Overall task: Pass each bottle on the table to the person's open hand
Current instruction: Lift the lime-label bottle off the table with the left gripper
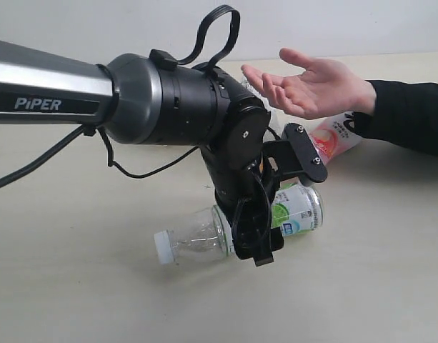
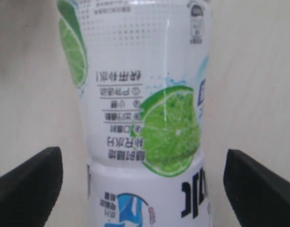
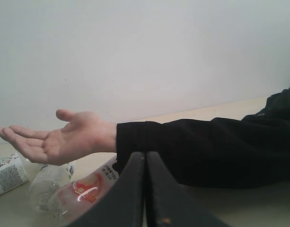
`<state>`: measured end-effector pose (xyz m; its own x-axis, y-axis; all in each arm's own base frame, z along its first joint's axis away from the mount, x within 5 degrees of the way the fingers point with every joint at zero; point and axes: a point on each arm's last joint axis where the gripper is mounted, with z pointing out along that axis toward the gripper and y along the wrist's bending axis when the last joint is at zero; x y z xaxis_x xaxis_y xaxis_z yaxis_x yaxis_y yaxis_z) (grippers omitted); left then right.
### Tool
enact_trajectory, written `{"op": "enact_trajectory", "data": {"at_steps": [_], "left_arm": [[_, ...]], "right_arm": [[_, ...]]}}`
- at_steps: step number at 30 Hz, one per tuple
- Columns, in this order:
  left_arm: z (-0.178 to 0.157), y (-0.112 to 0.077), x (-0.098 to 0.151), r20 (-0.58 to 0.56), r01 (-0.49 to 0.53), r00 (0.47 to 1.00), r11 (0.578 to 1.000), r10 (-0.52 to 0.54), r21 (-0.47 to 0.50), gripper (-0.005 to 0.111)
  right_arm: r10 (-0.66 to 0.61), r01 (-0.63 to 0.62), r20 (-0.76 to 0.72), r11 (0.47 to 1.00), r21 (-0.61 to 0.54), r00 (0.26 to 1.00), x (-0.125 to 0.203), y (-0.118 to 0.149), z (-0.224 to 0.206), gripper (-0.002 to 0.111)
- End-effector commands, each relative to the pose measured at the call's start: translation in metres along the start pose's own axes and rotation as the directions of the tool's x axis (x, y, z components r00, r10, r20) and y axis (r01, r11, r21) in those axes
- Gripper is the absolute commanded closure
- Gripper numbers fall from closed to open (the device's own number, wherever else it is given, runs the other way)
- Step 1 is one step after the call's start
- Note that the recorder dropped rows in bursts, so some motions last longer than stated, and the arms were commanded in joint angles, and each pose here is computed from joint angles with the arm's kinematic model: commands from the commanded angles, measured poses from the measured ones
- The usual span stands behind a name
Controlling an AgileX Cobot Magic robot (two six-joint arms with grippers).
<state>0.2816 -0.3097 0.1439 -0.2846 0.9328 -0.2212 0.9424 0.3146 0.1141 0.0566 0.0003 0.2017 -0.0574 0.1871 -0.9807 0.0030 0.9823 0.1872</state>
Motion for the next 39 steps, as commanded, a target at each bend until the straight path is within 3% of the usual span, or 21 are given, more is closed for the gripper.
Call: {"op": "enact_trajectory", "data": {"at_steps": [1,4,7,18,23,30,37,39], "left_arm": [[0.0,-0.001,-0.002,0.012,0.002,1.0,1.0,-0.002,-0.003,0.019],[0.0,-0.001,-0.001,0.003,0.002,1.0,1.0,-0.002,0.001,0.019],[-0.001,-0.002,0.002,-0.03,0.003,1.0,1.0,-0.002,0.015,0.027],[-0.001,-0.003,0.003,-0.041,-0.005,0.999,1.0,0.006,0.02,0.106],[-0.009,-0.002,0.005,-0.066,-0.016,0.998,1.0,0.017,0.02,0.106],[-0.047,0.002,0.01,-0.084,-0.058,0.995,0.998,0.055,-0.031,0.107],[-0.088,0.014,0.015,-0.095,-0.161,0.985,0.97,0.146,-0.184,0.107],[-0.097,0.016,0.016,-0.104,-0.236,0.97,0.948,0.218,-0.212,0.107]], "right_arm": [[-0.001,0.001,0.011,1.0,-0.004,1.0,0.001,0.0,0.0,0.108],[-0.003,0.003,0.011,1.0,-0.004,1.0,0.001,0.0,0.0,0.108],[-0.003,0.003,0.011,1.0,-0.004,1.0,0.001,0.0,0.0,0.108],[-0.003,0.003,0.011,1.0,-0.004,1.0,0.001,0.0,0.0,0.108],[-0.003,0.003,0.011,1.0,-0.004,1.0,0.001,0.0,0.0,0.108],[-0.003,0.003,0.011,1.0,-0.004,1.0,0.001,0.0,0.0,0.108],[-0.003,0.003,0.011,1.0,-0.004,1.0,0.001,0.0,0.0,0.108],[-0.003,0.003,0.011,1.0,-0.004,1.0,0.001,0.0,0.0,0.108]]}}
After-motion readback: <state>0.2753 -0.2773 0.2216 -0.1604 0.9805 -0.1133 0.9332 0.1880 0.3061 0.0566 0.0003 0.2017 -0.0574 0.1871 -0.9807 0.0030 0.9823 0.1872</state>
